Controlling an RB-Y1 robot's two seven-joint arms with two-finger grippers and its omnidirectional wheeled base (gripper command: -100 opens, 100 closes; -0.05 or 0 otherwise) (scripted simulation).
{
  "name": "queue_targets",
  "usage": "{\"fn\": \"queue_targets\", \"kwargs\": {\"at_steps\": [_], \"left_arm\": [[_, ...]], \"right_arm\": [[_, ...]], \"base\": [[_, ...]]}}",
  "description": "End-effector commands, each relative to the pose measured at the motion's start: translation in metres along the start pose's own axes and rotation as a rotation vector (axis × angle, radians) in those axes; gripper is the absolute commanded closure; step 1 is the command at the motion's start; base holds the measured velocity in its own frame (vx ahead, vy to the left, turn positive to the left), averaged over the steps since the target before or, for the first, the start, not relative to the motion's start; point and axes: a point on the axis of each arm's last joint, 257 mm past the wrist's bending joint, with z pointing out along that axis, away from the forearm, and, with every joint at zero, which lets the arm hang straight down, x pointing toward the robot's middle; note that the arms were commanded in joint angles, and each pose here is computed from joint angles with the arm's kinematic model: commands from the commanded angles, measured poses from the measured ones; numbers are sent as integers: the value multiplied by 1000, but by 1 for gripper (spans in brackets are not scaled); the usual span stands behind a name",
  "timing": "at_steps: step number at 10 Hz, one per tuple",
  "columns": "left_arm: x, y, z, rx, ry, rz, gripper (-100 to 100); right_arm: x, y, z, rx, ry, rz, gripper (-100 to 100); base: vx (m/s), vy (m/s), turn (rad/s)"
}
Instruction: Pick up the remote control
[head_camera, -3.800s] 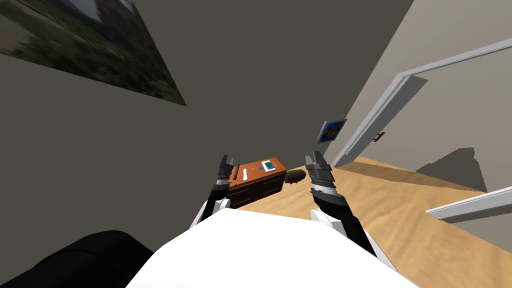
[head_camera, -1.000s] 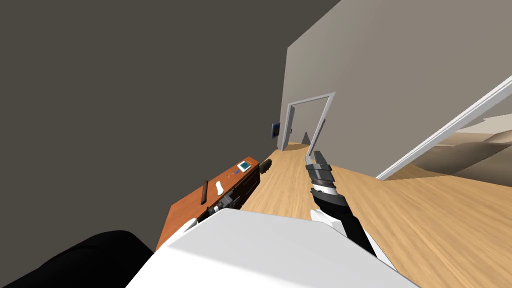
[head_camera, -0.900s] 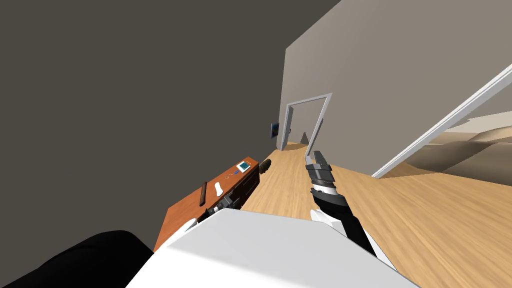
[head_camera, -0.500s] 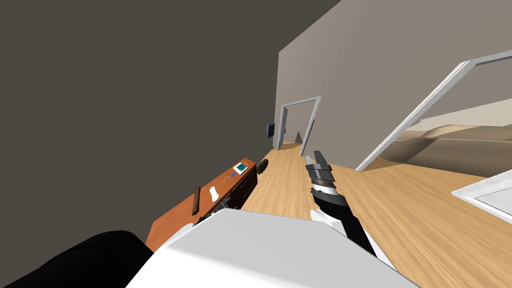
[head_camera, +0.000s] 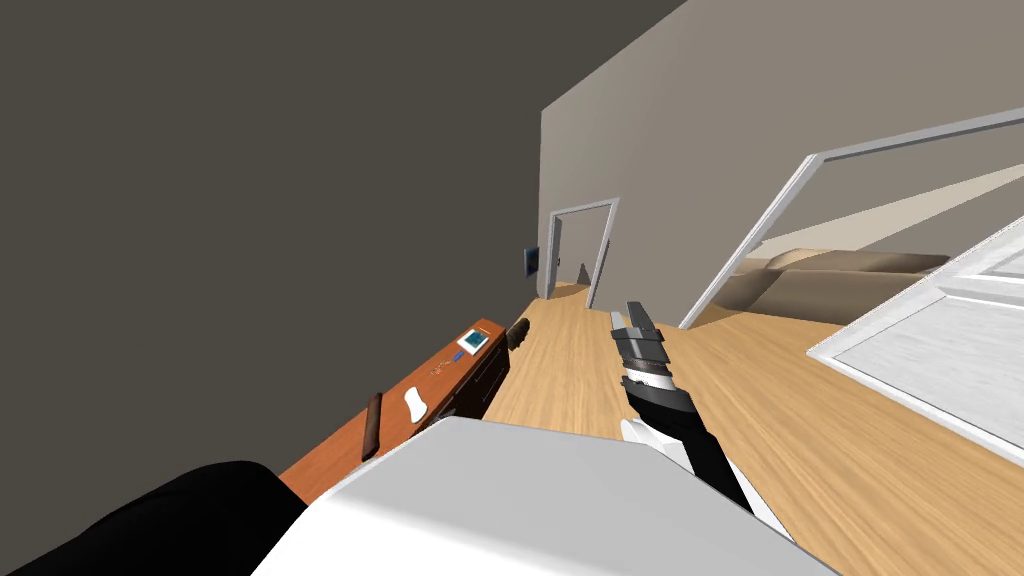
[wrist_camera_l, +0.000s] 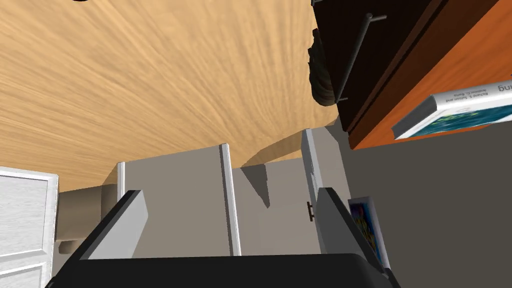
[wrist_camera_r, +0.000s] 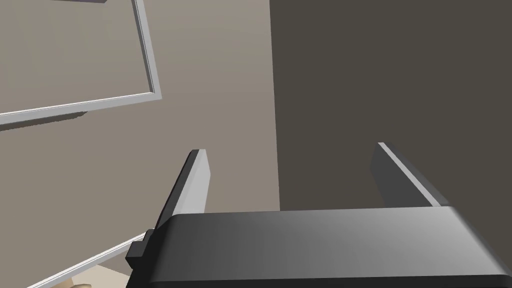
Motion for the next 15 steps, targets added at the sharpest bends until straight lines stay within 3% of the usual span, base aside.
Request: {"fn": "queue_targets", "kwargs": {"at_steps": [1, 2, 4, 5, 6, 7, 8, 9, 10, 11, 12, 13, 14, 15], "left_arm": [[17, 0, -5, 15, 48, 64, -100], [45, -4, -13, 34, 109, 116, -100], [48, -5, -14, 41, 121, 147, -100], [75, -9, -23, 66, 183, 203, -100], [77, -10, -23, 71, 191, 225, -100], [103, -13, -34, 98, 249, 277, -100], [105, -14, -35, 104, 257, 300, -100], [129, -17, -47, 133, 312, 350, -100], [131, -18, -48, 140, 319, 371, -100], [154, -21, -61, 171, 370, 418, -100], [156, -21, -61, 177, 377, 438, -100], [177, -23, -75, 210, 426, 485, -100], [179, -23, -76, 216, 431, 502, -100], [199, -25, -91, 252, 478, 554, -100]], "right_arm": [[0, 0, 0, 0, 0, 0, 0], [0, 0, 0, 0, 0, 0, 0], [0, 0, 0, 0, 0, 0, 0], [0, 0, 0, 0, 0, 0, 0], [0, 0, 0, 0, 0, 0, 0], [0, 0, 0, 0, 0, 0, 0], [0, 0, 0, 0, 0, 0, 0], [0, 0, 0, 0, 0, 0, 0], [0, 0, 0, 0, 0, 0, 0], [0, 0, 0, 0, 0, 0, 0], [0, 0, 0, 0, 0, 0, 0], [0, 0, 0, 0, 0, 0, 0], [0, 0, 0, 0, 0, 0, 0], [0, 0, 0, 0, 0, 0, 0]], "base": [[39, 54, -153], [36, 58, -214], [21, 42, -94], [23, 40, -216], [29, 51, -189], [34, 77, -288], [27, 79, -148], [39, 72, -237], [34, 64, -117], [28, 81, -194], [17, 79, -156], [26, 90, -245], [25, 77, -119], [37, 83, -173]]}}
